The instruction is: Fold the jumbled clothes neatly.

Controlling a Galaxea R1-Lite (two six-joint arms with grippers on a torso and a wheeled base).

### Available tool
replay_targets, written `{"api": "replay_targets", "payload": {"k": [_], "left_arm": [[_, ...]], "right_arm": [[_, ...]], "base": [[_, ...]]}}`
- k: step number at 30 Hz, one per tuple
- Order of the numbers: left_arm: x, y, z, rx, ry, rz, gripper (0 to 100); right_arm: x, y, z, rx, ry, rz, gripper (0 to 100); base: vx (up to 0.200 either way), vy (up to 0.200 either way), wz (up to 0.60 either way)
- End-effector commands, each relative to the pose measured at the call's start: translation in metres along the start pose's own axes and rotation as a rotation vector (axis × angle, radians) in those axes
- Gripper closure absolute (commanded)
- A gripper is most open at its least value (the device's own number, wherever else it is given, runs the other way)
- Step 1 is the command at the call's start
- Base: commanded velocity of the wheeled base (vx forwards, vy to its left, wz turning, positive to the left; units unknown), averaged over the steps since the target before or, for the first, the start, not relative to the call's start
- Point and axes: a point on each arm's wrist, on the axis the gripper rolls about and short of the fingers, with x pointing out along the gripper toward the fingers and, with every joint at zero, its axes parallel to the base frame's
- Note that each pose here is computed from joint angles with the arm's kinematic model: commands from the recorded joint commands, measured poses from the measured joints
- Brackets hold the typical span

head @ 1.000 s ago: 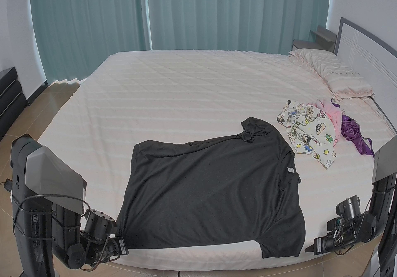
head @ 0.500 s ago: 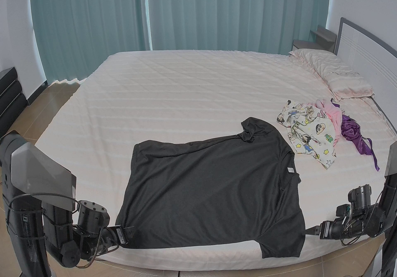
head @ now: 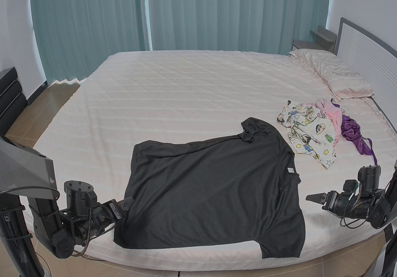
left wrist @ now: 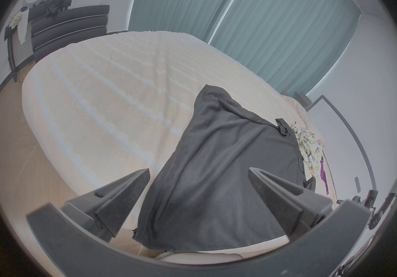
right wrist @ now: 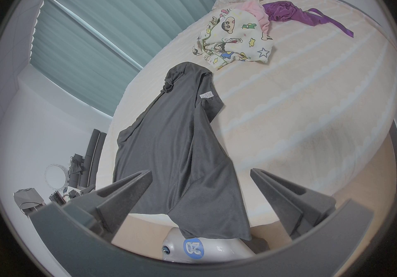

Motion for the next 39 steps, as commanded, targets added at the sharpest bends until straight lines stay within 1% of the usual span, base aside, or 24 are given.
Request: {"api": "replay_targets", "payload": {"k": [1, 5, 11, 23, 32, 35, 39], "left_arm": [[0.002, -0.001, 0.002, -0.006, -0.01, -0.006, 0], [0.003, -0.001, -0.002, 0.0, 0.006, -0.003, 0], [0.003, -0.001, -0.002, -0.003, 0.007, -0.002, 0], [0.006, -0.004, 0.001, -0.002, -0.01, -0.008, 0], [0.007, -0.002, -0.001, -0.005, -0.001, -0.001, 0], [0.008, -0.002, -0.002, -0.008, 0.001, 0.001, 0], [0.01, -0.001, -0.004, -0.003, 0.01, 0.006, 0]], "right_arm": [[-0.005, 0.0, -0.001, 0.004, -0.01, 0.01, 0], [-0.007, -0.002, 0.001, 0.008, -0.021, 0.01, 0], [-0.007, -0.003, -0.004, 0.011, -0.003, 0.003, 0], [-0.007, -0.003, -0.008, 0.01, 0.021, 0.007, 0], [-0.008, -0.003, -0.009, 0.008, 0.027, 0.013, 0], [-0.008, -0.003, -0.009, 0.009, 0.028, 0.012, 0], [-0.008, -0.003, -0.01, 0.008, 0.03, 0.012, 0]], "base": [[0.2, 0.0, 0.0], [0.2, 0.0, 0.0], [0.2, 0.0, 0.0], [0.0, 0.0, 0.0], [0.0, 0.0, 0.0], [0.0, 0.2, 0.0], [0.0, 0.0, 0.0]]}}
